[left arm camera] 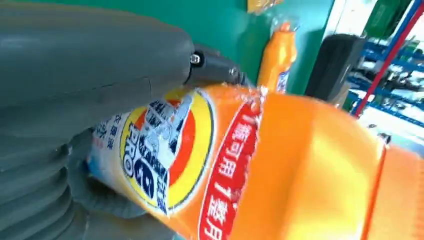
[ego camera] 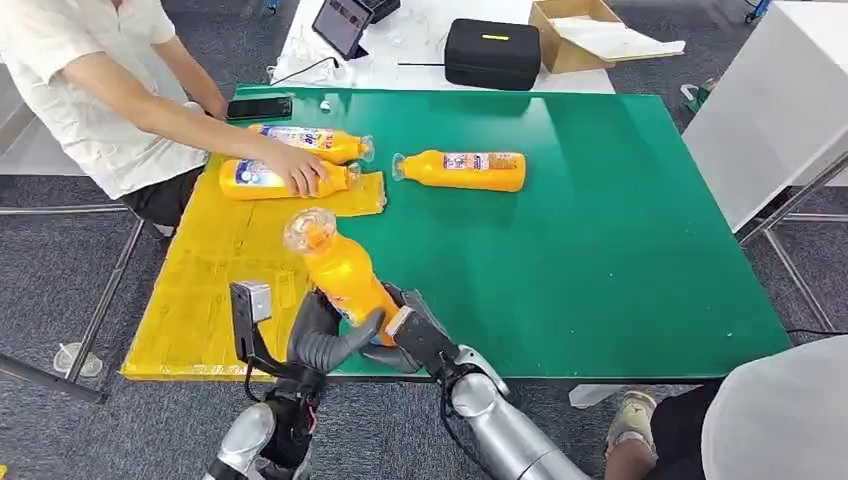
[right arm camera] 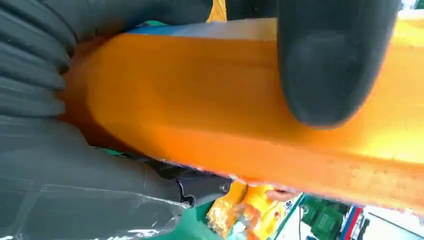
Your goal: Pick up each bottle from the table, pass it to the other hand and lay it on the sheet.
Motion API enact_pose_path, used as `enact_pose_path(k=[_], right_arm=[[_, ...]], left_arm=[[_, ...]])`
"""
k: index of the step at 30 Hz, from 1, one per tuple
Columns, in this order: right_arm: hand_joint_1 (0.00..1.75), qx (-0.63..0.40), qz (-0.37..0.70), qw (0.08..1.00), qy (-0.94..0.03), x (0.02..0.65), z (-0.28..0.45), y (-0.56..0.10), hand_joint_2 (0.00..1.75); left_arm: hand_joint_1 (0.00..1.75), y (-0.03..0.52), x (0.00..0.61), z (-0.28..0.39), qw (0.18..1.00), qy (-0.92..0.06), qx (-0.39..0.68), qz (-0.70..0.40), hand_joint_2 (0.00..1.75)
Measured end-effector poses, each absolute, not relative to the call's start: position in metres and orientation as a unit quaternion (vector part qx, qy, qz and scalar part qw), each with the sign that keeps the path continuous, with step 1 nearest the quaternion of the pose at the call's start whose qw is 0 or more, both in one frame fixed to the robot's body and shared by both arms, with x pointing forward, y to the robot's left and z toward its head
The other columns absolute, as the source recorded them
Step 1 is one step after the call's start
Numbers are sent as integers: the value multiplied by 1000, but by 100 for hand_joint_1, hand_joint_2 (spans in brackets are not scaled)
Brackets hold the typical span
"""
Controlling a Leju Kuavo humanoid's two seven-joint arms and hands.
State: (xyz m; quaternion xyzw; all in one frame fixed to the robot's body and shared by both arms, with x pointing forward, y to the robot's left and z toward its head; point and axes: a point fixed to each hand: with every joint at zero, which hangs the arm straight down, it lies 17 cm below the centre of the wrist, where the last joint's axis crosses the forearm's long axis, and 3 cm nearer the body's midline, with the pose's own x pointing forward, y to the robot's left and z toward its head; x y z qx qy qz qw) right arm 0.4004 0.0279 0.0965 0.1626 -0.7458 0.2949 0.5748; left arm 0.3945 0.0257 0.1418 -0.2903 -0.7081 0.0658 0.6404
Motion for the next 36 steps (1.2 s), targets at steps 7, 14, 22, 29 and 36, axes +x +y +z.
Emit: enact_pose_path(k=[7, 14, 22, 29, 36], right_arm=[[141, 169, 292, 578, -743, 397, 95, 33, 175], [0, 146, 296, 576, -748, 389, 86, 43, 175], [0, 102, 304, 563, -761, 376, 77, 47, 0], [0, -45, 225, 530, -816, 369, 83, 7, 0], [0, -101, 228, 485, -838, 357, 94, -8, 0]], left_arm=[[175, 33, 398, 144, 635, -711, -290, 84, 175], [175, 47, 400, 133, 653, -685, -294, 131, 175], [175, 68, 410, 137, 646, -703, -256, 153, 175], [175, 147, 427, 141, 624, -756, -64, 188, 175], [175, 193, 425, 161, 571, -803, 94, 146, 175]])
